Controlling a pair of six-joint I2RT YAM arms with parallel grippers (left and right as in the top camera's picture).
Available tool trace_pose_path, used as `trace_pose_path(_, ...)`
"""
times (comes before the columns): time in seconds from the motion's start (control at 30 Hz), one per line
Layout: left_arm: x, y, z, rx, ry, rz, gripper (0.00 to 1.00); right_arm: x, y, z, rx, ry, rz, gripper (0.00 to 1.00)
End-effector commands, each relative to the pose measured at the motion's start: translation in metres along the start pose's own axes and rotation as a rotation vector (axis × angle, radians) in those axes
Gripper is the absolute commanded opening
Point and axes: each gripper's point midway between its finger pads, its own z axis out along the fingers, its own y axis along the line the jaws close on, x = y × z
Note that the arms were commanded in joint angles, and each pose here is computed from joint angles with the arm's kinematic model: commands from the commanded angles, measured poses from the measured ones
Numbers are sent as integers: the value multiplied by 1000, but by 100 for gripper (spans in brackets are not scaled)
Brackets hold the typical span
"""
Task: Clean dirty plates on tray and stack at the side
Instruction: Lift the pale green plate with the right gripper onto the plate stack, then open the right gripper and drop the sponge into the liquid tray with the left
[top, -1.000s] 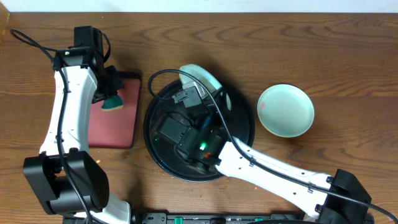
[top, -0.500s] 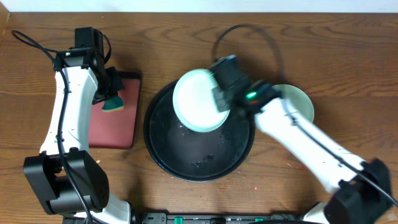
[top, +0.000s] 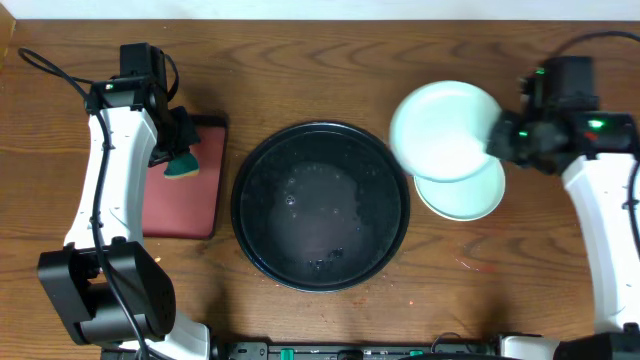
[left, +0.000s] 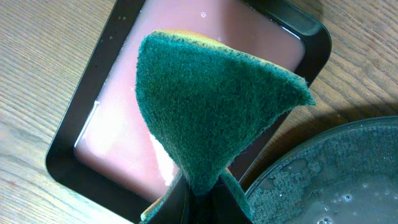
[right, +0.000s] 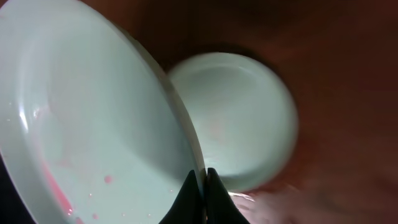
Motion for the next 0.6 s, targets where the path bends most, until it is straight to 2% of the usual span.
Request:
trace_pose_path(0.0, 4, 2, 4, -8, 14, 5, 7, 3, -51, 15, 164, 36, 88, 1)
trace_pose_path(0.47, 3, 2, 4, -7, 11, 4, 7, 39, -78, 78, 246, 185, 111, 1)
trace_pose_path(0.57, 3, 2, 4, -7, 12, 4, 7, 40, -76, 79, 244, 187, 104, 8)
